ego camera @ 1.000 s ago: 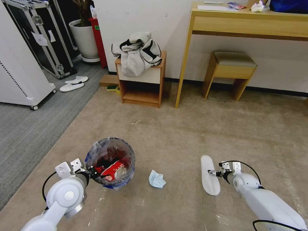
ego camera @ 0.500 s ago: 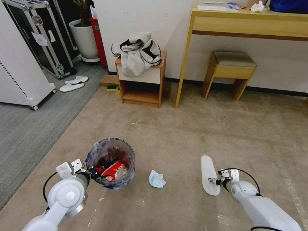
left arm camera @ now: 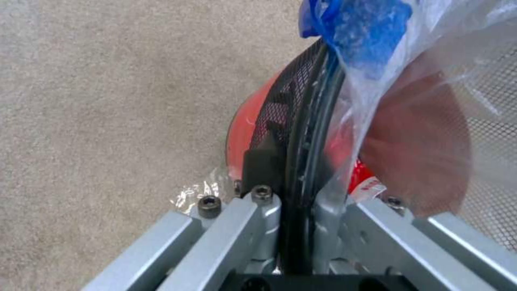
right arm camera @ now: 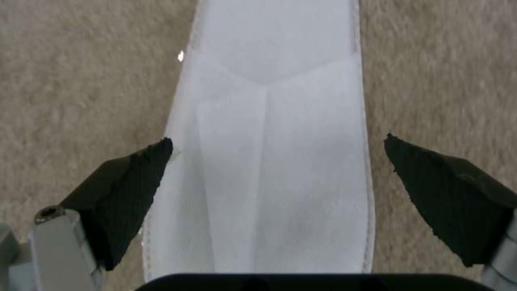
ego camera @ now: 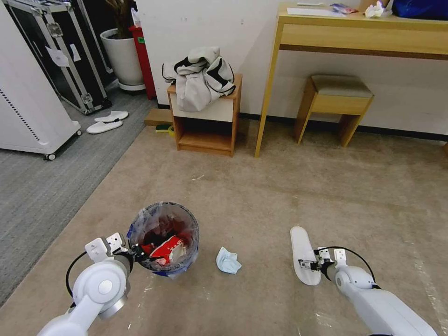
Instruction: Pick up the trash bin and place the garbage on the floor into it.
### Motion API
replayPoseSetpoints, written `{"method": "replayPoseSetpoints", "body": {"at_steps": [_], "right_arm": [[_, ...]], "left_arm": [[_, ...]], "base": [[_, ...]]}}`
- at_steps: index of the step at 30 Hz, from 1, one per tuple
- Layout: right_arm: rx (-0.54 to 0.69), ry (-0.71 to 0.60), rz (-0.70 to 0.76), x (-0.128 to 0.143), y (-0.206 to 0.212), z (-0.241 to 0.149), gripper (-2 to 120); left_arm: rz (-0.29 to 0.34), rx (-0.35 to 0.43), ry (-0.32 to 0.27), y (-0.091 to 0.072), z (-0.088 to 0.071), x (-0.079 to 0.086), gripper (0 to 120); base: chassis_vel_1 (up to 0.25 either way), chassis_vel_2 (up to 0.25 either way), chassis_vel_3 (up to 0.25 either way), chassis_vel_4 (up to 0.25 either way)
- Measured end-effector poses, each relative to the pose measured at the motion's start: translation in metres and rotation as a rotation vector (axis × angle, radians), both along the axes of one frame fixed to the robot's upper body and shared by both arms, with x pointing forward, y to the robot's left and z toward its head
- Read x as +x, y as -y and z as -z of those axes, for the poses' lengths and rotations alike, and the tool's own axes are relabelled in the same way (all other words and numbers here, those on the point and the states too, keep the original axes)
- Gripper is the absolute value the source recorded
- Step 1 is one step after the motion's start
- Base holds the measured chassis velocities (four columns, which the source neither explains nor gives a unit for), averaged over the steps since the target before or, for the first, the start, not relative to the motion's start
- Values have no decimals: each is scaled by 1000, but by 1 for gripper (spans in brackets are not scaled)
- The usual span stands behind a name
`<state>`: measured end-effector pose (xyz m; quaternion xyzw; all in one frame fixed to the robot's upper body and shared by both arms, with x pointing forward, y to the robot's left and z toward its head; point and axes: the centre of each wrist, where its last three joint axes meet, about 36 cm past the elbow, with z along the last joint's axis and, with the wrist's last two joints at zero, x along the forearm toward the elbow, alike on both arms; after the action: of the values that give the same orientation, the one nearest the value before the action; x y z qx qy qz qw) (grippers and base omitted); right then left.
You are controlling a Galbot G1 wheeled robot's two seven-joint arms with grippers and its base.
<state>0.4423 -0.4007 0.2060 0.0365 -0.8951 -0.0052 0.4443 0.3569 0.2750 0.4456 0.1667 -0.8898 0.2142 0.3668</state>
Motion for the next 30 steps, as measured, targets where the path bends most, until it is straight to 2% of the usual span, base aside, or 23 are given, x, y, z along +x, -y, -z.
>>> {"method": "replayPoseSetpoints", "body": {"at_steps": [27, 30], "right_arm": [[-5, -15, 9, 4, -7, 11, 100], [-3, -16, 7, 4, -8, 11, 97]], "left_arm": [[6, 4, 7, 1, 1, 4, 1], [5, 3, 7, 1, 1, 4, 1]], "base": [[0, 0, 0, 0], [0, 0, 0, 0]]}}
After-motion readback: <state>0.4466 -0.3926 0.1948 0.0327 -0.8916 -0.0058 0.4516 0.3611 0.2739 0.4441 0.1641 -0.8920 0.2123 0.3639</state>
